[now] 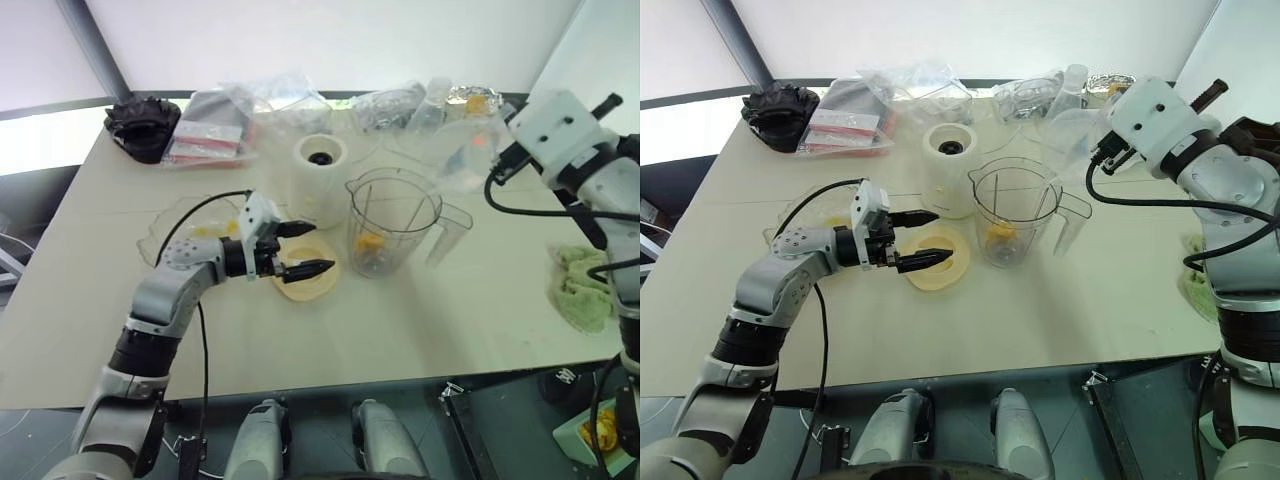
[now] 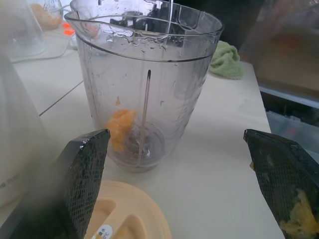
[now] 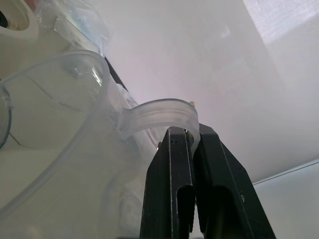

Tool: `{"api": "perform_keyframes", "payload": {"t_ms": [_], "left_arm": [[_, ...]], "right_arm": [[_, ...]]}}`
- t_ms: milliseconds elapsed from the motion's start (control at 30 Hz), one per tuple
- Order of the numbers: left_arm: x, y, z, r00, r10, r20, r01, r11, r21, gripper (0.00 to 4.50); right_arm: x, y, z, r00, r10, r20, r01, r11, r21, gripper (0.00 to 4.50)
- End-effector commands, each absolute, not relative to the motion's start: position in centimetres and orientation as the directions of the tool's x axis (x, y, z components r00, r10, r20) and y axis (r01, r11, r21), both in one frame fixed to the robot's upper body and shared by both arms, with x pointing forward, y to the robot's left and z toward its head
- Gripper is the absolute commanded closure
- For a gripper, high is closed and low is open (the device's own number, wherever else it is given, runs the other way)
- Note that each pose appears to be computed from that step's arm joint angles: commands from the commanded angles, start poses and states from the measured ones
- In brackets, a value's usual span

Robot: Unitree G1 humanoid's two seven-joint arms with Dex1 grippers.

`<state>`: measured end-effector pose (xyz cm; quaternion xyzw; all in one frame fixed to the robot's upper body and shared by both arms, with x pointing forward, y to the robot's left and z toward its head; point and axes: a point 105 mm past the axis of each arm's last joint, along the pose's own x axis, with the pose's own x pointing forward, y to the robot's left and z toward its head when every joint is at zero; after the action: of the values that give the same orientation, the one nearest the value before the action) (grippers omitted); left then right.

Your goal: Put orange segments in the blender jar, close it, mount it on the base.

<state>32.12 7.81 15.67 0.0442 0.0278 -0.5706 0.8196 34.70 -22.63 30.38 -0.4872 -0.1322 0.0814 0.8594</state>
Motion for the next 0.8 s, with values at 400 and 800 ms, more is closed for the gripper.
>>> {"api": "perform_keyframes", "payload": {"t_ms": [400, 800], "left_arm": [[32.0, 7.4, 16.5, 0.337, -0.939, -0.074, 0.94, 0.331, 0.078, 0.0], [32.0, 7.1, 16.3, 0.329, -0.941, -0.078, 0.943, 0.323, 0.079, 0.0]], "right_arm": [[34.0, -22.4, 32.2, 0.939, 0.281, 0.2, 0.048, 0.469, -0.882, 4.49], [33.9, -24.6, 32.4, 0.965, 0.118, 0.233, 0.05, 0.793, -0.607, 4.49]]}}
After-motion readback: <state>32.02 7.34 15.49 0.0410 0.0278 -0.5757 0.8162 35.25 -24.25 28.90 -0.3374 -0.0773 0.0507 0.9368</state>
